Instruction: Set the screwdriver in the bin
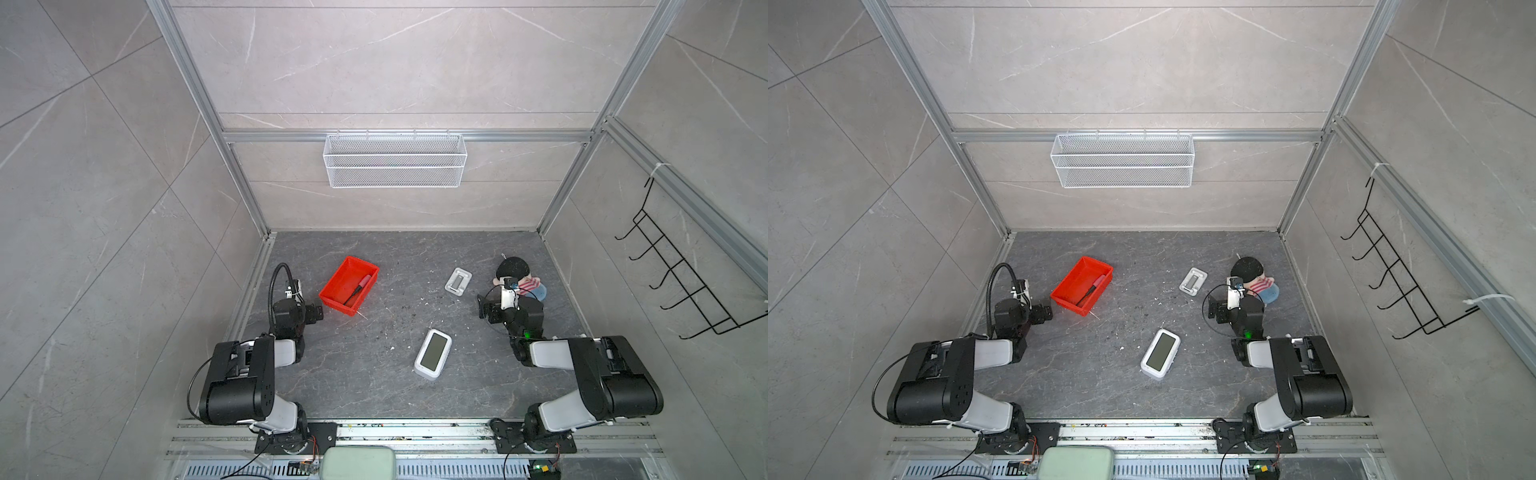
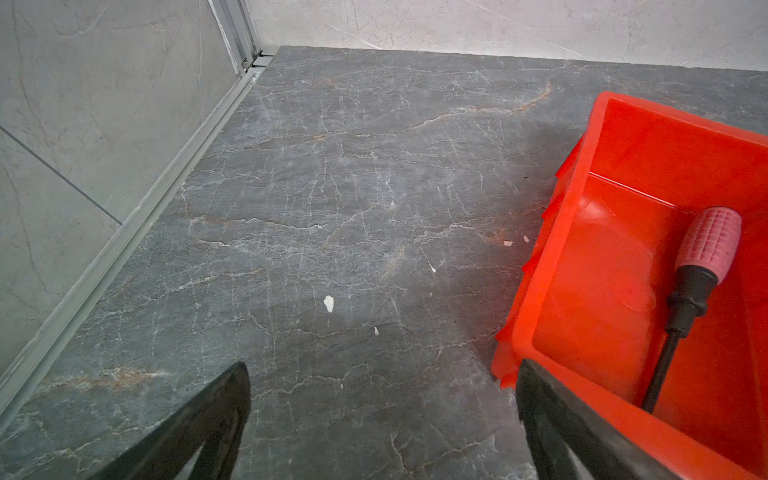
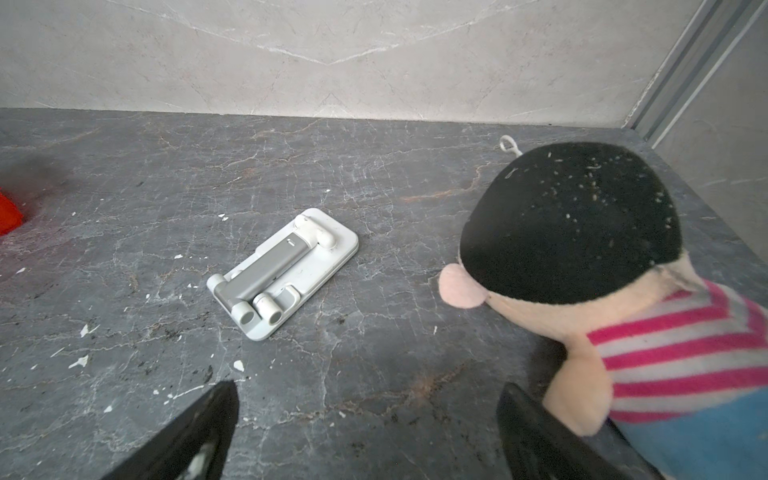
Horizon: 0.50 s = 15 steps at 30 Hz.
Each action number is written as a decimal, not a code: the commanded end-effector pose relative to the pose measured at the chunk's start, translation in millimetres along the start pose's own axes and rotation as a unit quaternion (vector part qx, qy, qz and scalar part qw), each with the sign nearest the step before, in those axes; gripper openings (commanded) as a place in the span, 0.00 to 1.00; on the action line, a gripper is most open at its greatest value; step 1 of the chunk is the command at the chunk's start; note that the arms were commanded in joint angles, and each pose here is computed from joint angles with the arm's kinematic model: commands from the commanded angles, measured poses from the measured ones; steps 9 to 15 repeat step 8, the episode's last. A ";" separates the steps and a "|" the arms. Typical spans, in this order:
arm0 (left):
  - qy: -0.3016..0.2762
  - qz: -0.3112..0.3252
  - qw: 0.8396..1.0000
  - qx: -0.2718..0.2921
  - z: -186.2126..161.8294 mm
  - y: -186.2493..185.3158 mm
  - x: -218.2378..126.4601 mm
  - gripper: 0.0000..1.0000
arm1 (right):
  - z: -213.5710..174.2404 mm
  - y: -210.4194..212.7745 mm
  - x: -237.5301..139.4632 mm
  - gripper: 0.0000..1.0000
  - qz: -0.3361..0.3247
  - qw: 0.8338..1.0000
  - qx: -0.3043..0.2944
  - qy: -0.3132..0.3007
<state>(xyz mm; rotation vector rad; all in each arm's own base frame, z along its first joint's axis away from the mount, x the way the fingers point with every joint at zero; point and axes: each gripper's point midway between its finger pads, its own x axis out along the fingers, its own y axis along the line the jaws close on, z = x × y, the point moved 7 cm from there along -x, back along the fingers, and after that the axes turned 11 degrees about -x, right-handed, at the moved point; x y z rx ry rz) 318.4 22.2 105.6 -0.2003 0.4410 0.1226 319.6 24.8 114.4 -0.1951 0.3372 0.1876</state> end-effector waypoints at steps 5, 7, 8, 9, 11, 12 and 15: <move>-0.022 -0.009 1.000 -0.005 7.0 -2.2 -0.2 1.00 | 3.5 -0.2 3.2 0.99 0.000 1.000 0.000 0.001; -0.022 -0.010 1.000 -0.005 7.1 -2.2 0.0 1.00 | 3.5 -0.4 2.9 0.99 -0.001 1.000 0.000 0.001; -0.022 -0.010 1.000 -0.005 6.9 -2.6 0.0 1.00 | 3.5 -0.4 2.8 0.99 -0.001 1.000 0.001 0.001; -0.022 -0.010 1.000 -0.005 6.9 -2.6 0.0 1.00 | 3.5 -0.4 2.8 0.99 -0.001 1.000 0.001 0.001; -0.022 -0.010 1.000 -0.005 6.9 -2.6 0.0 1.00 | 3.5 -0.4 2.8 0.99 -0.001 1.000 0.001 0.001; -0.022 -0.010 1.000 -0.005 6.9 -2.6 0.0 1.00 | 3.5 -0.4 2.8 0.99 -0.001 1.000 0.001 0.001; -0.022 -0.010 1.000 -0.005 6.9 -2.6 0.0 1.00 | 3.5 -0.4 2.8 0.99 -0.001 1.000 0.001 0.001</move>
